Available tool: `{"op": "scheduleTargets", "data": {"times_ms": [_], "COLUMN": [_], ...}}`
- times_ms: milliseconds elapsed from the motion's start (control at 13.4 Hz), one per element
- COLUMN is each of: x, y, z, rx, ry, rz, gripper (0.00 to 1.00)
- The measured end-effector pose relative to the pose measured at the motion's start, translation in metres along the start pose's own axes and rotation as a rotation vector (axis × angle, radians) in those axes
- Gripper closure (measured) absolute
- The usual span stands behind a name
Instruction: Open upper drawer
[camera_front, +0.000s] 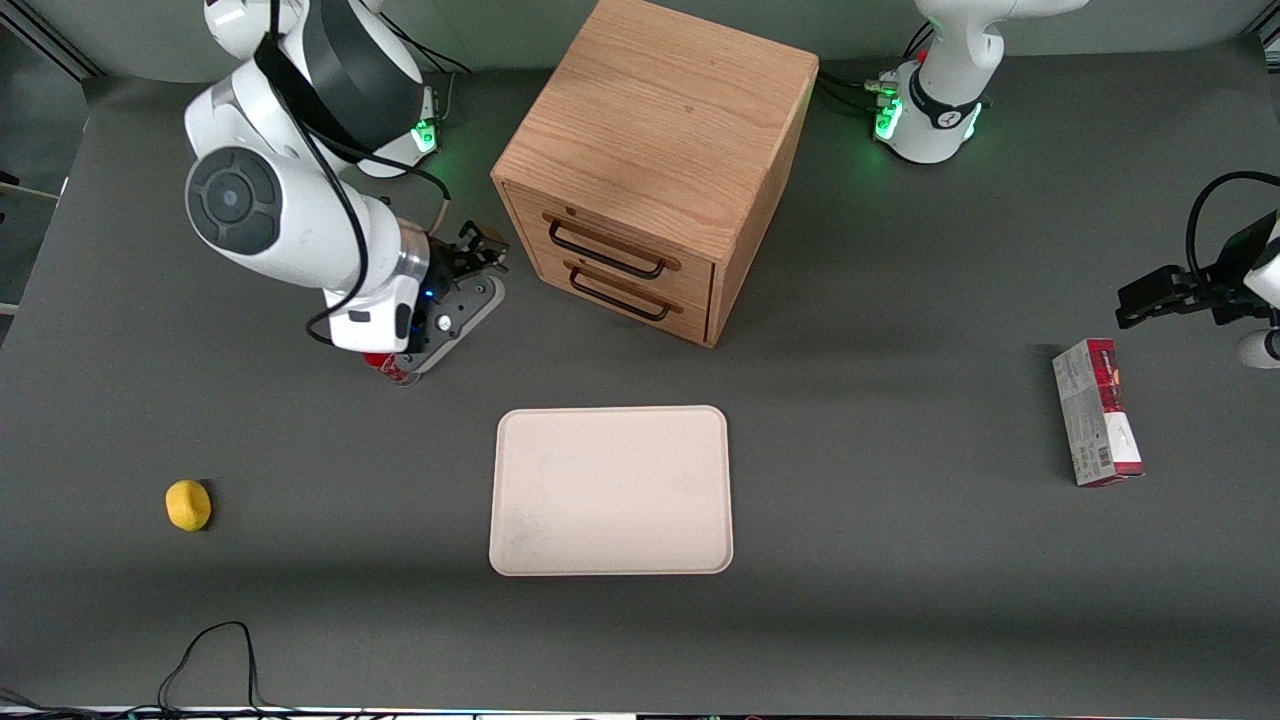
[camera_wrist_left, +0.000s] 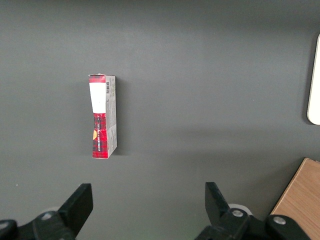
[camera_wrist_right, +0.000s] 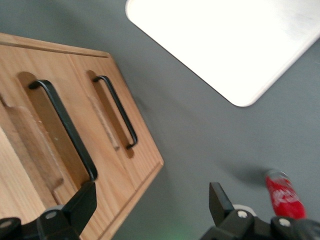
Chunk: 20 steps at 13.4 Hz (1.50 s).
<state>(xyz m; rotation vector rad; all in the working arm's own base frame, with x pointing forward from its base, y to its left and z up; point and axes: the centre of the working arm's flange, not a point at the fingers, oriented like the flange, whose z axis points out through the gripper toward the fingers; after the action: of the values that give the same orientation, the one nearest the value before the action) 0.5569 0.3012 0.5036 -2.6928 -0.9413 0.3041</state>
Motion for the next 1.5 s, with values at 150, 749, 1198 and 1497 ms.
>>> {"op": "scheduleTargets", "data": {"times_ms": [150,749,1198,1497], "x": [0.018,0.049,0.057,0.055], "y": [-0.004,-0.045,-0.065,-0.076], "z": [0.013,0.056,0.089,0.105], "rx": [0.023,0.091,0.104,0.108], "ry": [0.020,0.028,-0.017,-0.048], "rz": [-0.069,-0.234,-0.277,-0.317], "gripper": [0.00,0.00,0.00,0.00]}}
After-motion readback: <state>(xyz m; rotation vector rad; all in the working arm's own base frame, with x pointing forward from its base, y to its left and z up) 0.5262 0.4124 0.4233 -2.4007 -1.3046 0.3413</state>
